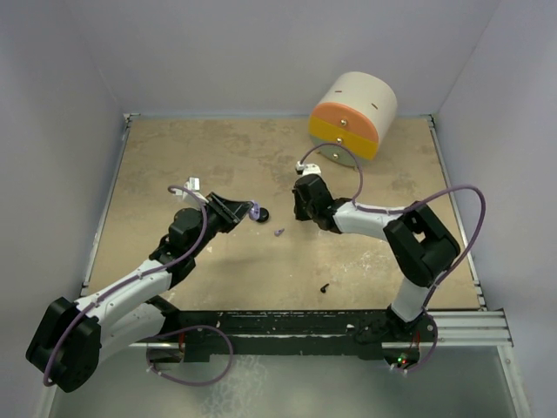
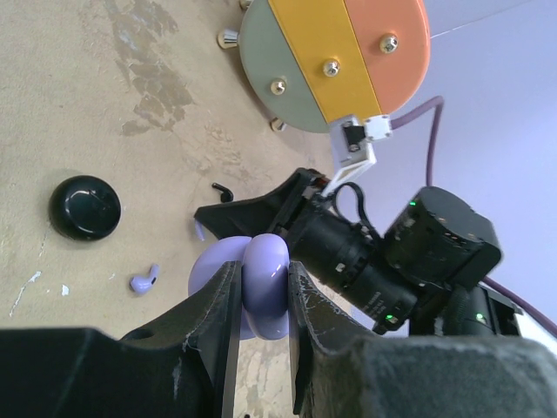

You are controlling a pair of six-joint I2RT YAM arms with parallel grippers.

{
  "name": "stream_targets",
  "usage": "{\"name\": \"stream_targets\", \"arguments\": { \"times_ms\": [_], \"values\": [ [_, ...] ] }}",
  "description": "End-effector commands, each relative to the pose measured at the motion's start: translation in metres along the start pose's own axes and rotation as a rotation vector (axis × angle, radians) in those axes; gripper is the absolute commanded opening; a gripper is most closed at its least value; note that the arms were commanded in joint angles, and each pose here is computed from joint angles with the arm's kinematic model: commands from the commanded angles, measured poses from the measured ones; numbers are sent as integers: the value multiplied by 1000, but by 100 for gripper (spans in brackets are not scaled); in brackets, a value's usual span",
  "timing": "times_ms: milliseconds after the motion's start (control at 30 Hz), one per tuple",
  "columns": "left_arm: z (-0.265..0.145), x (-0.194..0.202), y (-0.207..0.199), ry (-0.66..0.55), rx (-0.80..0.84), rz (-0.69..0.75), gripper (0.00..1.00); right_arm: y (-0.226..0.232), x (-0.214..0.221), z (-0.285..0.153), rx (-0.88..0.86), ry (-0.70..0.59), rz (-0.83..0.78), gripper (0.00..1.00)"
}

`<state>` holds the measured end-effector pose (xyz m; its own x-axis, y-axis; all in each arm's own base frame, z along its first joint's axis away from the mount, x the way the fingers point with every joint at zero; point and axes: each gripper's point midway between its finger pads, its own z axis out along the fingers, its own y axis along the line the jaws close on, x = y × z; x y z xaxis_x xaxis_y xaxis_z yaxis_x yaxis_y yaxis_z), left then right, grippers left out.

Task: Insert the wireless bluetooth earbuds into the charging case
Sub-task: Pick up the earbud from the center of the board.

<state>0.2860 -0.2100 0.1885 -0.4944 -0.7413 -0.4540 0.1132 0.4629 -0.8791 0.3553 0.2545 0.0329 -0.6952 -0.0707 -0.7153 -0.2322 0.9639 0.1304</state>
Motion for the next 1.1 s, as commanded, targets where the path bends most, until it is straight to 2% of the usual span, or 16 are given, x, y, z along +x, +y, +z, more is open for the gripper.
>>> {"name": "stream_targets", "arguments": {
  "times_ms": [0, 367, 633, 833, 1067],
  "values": [
    [0, -6, -13, -16, 52, -16, 0, 3, -53, -31, -4, -168, 21, 2],
    [3, -6, -22, -3, 81, -39, 0, 23, -114, -81, -133, -397, 50, 0],
    [4, -5, -26, 1, 94, -62, 0, 32, -128, -99, -201, -462, 39, 0],
    [16, -10, -44, 9, 143, -140, 0, 41, -139, -118, -285, -554, 34, 0],
    [34, -13, -65, 28, 224, -308, 0, 51, -171, -150, -359, -721, 28, 0]
  ]
}}
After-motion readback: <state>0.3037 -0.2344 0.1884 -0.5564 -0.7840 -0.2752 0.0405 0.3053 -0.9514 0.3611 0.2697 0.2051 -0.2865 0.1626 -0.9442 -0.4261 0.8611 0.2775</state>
